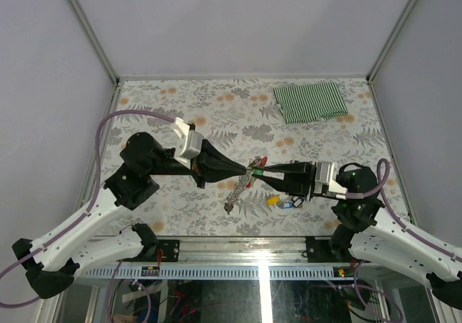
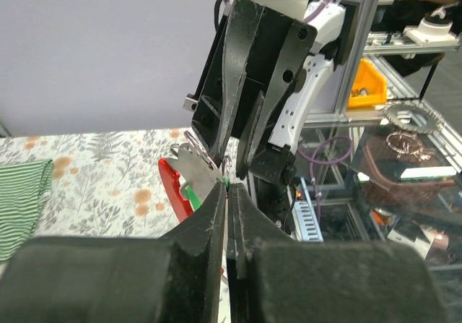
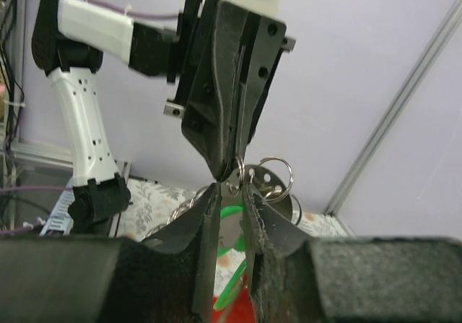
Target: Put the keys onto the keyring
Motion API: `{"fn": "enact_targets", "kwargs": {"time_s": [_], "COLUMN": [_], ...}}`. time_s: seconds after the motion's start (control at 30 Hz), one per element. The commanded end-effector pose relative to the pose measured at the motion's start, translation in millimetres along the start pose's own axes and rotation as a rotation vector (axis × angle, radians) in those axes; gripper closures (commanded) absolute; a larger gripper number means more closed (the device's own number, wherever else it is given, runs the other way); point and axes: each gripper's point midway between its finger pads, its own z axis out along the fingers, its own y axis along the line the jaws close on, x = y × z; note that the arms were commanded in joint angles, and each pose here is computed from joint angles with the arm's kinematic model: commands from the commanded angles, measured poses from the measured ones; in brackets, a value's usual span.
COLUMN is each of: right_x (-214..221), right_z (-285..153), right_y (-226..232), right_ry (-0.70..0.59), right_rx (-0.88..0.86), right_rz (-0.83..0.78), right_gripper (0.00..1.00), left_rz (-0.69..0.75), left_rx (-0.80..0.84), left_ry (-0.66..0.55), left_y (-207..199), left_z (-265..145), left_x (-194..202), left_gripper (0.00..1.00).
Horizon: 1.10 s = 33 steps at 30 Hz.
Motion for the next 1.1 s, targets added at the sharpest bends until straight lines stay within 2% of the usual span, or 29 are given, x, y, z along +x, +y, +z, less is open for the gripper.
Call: {"fn": "enact_targets", "kwargs": {"time_s": [0.0, 0.13, 0.33, 1.07], "right_x": [-3.0, 6.3, 2.7, 15.4], "right_z": [-2.4, -3.8, -0.3, 1.6], "right_y": [-5.1, -6.2, -7.1, -12.0], "right_ry": [0.062, 0.116, 0.097, 0.124], "right_rx": [0.005, 0.0, -0.003, 0.018], "right_rz": [-0.076, -0.085, -0.081, -0.08], "right_gripper": [0.75, 0.75, 0.73, 0.69], "left_rz": [0.081, 0.09, 0.099, 0.153], "left_rx": [-0.018, -0.04, -0.064, -0.04], "left_ry": [0.136, 0.196, 0.262, 0.284], "left_y": [1.3, 7.2, 15.5, 13.5], "left_z": [-9.0, -11.5, -13.7, -17.2], "left_x": [5.6, 11.0, 19.7, 24.9], "left_gripper": [1.0, 1.0, 1.0, 1.0]}}
